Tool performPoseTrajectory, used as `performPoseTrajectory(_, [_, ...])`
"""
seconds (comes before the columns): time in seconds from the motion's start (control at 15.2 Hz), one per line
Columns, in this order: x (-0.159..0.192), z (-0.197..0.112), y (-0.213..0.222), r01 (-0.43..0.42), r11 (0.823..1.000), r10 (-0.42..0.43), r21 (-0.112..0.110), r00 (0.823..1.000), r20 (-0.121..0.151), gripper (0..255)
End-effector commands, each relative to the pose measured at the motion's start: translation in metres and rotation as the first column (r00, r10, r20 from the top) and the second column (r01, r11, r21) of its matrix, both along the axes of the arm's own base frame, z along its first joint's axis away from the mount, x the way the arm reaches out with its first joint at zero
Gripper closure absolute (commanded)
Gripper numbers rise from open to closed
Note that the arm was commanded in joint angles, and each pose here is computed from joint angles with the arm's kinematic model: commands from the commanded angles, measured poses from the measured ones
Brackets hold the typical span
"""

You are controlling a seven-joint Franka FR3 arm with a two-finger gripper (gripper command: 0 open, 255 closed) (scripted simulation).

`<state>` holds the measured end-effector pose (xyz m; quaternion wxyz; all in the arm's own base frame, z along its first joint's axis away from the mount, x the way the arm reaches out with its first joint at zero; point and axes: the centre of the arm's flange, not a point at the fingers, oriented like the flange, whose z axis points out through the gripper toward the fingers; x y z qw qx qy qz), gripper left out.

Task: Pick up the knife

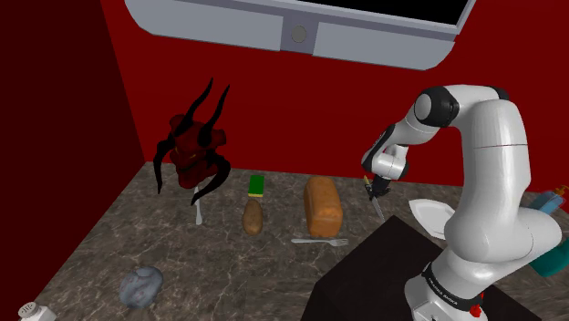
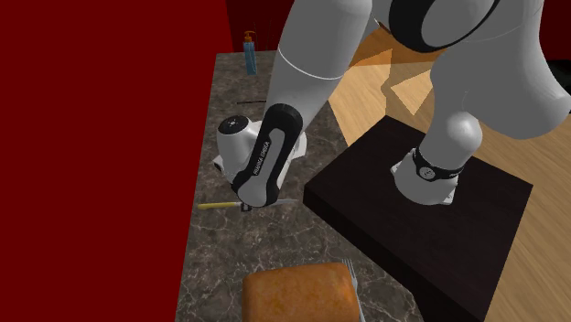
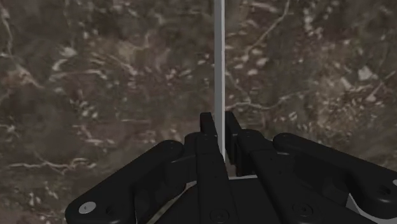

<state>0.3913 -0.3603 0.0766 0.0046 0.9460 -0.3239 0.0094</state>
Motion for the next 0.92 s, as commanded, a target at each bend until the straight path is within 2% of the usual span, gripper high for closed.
performPoseTrajectory(0.0, [0.000,0.000,0.000,0.000,1.000,0.000,0.000,1.000,0.000,255])
performPoseTrajectory(0.33, [0.000,0.000,-0.001,0.000,1.000,0.000,0.000,1.000,0.000,255])
performPoseTrajectory(0.86, [0.000,0.042,-0.001,0.000,1.000,0.000,0.000,1.000,0.000,255])
